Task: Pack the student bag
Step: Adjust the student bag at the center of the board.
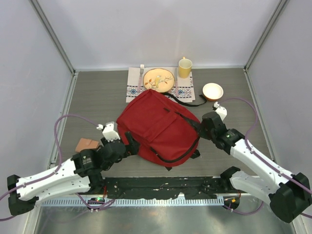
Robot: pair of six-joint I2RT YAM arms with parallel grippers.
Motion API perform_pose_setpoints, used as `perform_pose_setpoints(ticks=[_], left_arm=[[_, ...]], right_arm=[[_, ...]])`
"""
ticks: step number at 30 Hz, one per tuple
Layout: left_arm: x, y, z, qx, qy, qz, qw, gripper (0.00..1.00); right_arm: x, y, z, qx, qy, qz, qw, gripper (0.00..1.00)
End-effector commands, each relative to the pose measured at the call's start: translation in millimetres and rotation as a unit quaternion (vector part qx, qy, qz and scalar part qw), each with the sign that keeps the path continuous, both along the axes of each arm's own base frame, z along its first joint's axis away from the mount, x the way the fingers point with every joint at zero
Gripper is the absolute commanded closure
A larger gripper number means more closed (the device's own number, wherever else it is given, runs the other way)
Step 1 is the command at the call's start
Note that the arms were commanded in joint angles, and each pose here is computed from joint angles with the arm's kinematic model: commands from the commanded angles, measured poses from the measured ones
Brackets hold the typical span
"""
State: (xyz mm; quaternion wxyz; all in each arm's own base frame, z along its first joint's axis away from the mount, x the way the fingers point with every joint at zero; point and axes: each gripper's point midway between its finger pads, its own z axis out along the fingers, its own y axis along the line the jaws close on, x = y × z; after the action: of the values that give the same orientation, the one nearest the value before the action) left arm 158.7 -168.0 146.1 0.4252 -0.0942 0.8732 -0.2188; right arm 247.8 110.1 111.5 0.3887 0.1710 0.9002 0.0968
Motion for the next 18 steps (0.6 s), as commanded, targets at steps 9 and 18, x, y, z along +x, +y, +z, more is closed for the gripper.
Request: perform_pose_setpoints(ticks=[9, 18], left_arm=[[33, -25, 8, -0.136, -0.056, 0.082, 0.986, 0.00], [53, -33, -19, -0.198, -0.040, 0.131, 0.971, 0.15]], right_arm=[[-31, 20, 63, 0.135, -0.076, 0.052, 0.987, 0.37], [-58, 39, 81, 0.249, -0.084, 0.077, 0.962, 0.37]])
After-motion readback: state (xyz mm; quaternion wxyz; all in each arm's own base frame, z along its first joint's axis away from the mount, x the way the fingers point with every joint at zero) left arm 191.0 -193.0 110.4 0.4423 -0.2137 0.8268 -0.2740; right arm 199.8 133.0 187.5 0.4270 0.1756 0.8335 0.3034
